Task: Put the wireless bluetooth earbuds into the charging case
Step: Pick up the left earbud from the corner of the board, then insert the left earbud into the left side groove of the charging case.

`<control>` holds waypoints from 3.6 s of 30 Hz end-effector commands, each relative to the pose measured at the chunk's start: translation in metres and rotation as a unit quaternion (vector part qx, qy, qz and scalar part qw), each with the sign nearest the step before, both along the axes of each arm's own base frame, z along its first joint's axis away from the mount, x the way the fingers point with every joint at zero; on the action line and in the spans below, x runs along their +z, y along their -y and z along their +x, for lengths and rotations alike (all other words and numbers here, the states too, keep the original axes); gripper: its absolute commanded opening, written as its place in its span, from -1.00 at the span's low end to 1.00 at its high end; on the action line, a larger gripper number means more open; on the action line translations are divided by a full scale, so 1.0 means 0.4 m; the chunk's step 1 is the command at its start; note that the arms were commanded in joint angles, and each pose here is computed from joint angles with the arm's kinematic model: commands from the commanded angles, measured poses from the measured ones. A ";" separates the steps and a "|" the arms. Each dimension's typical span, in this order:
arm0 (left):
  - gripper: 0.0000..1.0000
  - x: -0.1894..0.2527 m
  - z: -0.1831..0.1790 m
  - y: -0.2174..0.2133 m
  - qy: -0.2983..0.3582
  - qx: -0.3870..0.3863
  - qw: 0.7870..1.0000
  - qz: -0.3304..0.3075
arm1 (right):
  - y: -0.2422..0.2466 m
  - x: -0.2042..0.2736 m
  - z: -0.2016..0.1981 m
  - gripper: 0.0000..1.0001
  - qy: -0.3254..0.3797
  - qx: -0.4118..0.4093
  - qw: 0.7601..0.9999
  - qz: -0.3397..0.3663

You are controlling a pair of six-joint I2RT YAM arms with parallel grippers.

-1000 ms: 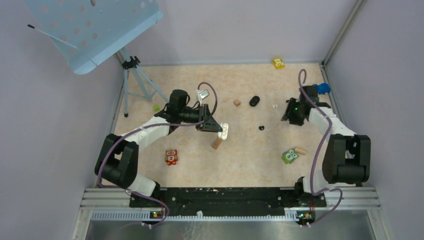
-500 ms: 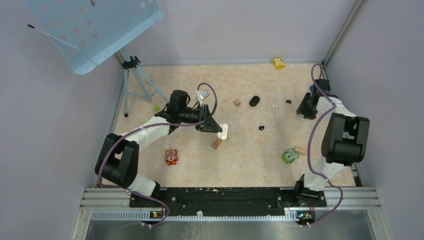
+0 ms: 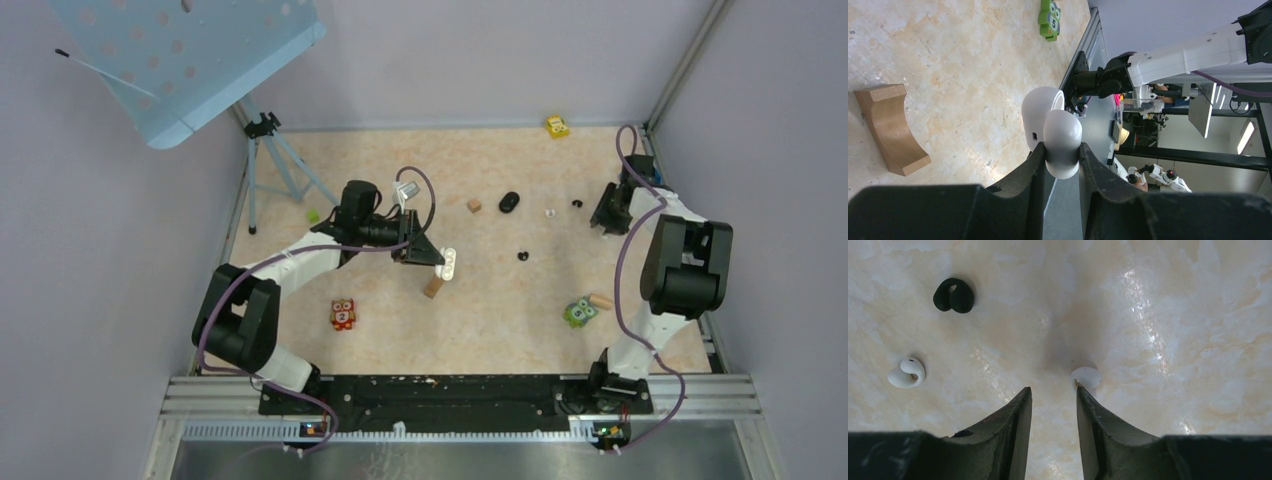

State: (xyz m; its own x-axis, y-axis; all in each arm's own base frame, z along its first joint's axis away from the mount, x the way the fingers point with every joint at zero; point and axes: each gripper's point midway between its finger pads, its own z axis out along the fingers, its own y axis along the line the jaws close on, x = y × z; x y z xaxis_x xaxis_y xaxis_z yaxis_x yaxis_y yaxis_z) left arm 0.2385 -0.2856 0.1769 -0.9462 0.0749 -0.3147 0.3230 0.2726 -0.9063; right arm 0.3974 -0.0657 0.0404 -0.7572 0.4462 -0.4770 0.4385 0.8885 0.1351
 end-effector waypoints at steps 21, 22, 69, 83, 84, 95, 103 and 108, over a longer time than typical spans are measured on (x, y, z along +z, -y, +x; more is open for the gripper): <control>-0.89 0.033 0.013 0.008 0.023 -0.013 0.999 -0.018 | 0.058 0.008 -0.025 -0.26 0.002 -0.011 0.998 -0.068; -0.89 0.032 0.012 0.009 0.022 -0.013 1.000 -0.018 | 0.059 0.005 -0.031 -0.26 -0.001 -0.012 0.998 -0.069; -0.95 0.119 0.057 0.016 0.091 0.042 0.994 -0.046 | -0.580 0.537 -0.421 -1.00 0.351 0.258 0.831 0.346; -0.98 0.145 0.066 0.004 0.066 0.117 0.988 -0.076 | -0.848 0.569 -0.422 -1.00 0.331 0.308 0.806 0.381; -0.98 0.146 0.066 0.003 0.065 0.118 0.988 -0.077 | -0.859 0.566 -0.418 -1.00 0.329 0.308 0.808 0.379; -0.97 0.146 0.052 0.002 0.056 0.110 0.990 -0.074 | -0.909 0.543 -0.391 -1.00 0.322 0.297 0.813 0.383; -0.98 0.147 0.041 -0.001 0.056 0.106 0.990 -0.075 | -0.923 0.516 -0.377 -1.00 0.311 0.296 0.820 0.378; -0.98 0.146 0.038 -0.003 0.056 0.104 0.990 -0.075 | -0.918 0.498 -0.374 -1.00 0.301 0.294 0.830 0.365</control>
